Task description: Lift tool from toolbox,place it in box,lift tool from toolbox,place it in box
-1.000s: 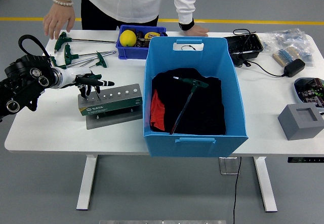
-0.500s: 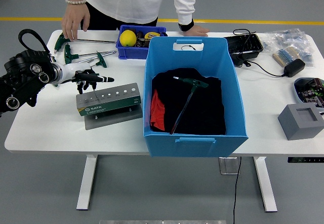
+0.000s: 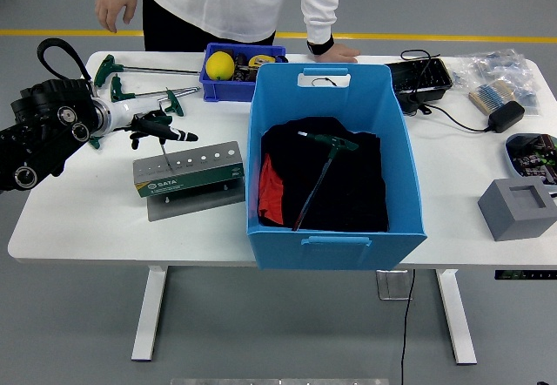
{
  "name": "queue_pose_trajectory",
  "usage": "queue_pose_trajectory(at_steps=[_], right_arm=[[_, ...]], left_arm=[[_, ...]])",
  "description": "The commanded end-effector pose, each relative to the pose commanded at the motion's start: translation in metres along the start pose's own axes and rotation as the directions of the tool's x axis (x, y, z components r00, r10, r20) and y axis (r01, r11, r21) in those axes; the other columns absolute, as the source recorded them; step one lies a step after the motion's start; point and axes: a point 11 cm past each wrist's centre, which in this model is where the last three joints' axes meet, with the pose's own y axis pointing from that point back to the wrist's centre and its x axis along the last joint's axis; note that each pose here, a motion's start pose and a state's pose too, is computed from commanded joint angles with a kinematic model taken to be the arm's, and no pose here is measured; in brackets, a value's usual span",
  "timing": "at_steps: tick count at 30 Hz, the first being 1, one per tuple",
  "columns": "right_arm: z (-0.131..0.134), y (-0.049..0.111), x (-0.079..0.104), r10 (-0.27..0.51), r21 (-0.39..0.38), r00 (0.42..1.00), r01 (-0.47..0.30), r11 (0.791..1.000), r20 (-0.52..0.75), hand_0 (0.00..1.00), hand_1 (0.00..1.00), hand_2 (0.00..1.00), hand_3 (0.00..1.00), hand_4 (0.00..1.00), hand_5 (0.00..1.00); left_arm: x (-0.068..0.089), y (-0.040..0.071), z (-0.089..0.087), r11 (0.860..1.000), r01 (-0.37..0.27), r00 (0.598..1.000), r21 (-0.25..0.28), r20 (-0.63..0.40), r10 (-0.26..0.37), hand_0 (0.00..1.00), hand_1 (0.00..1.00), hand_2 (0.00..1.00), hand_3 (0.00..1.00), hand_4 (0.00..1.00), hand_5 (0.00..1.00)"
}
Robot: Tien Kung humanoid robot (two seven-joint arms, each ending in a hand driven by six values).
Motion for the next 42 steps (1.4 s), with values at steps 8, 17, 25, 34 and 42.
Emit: queue_pose_trajectory(at_steps=[8,17,25,34,42], right_arm=[[0.0,0.0,-0.001,-0.001,0.0,1.0,0.001,1.0,0.001,0.675,0.669,0.716,0.563,0.791,0.671],[0.0,0.0,-0.001,-0.001,0.001,1.0,0.001,1.0,0.003,0.675,0.669,0.716,0.563,0.791,0.671],[0.0,0.0,-0.001,-0.001,0.001,1.0,0.001,1.0,0.003,0.675,0.669,0.716,0.563,0.791,0.669],[0.001,0.0,-0.001,-0.002,-0.001,1.0,0.002,1.0,0.002,0.675,0.669,0.716,0.564,0.791,0.669],[0.003,0.0,0.0,0.0,-0.004,1.0,0.0,1.0,0.0,0.675,0.669,0.716,0.563,0.791,0.669]], left_arm=[[0.008,0.003,0.01,0.999,-0.042,0.997,-0.031,0.061,0.043,0.06,0.002,0.032,0.117,0.998,0.542],[0.019,0.007,0.023,0.991,-0.105,0.986,-0.081,0.125,0.114,0.008,0.002,0.016,0.103,0.998,0.48],[0.024,0.012,0.034,0.982,-0.131,0.973,-0.134,0.171,0.153,0.003,0.002,0.002,0.091,0.998,0.451],[0.033,0.019,0.051,0.958,-0.187,0.953,-0.219,0.197,0.231,0.01,0.002,0.002,0.081,0.931,0.402],[0.037,0.022,0.053,0.95,-0.199,0.949,-0.24,0.195,0.248,0.019,0.002,0.002,0.052,0.812,0.552]])
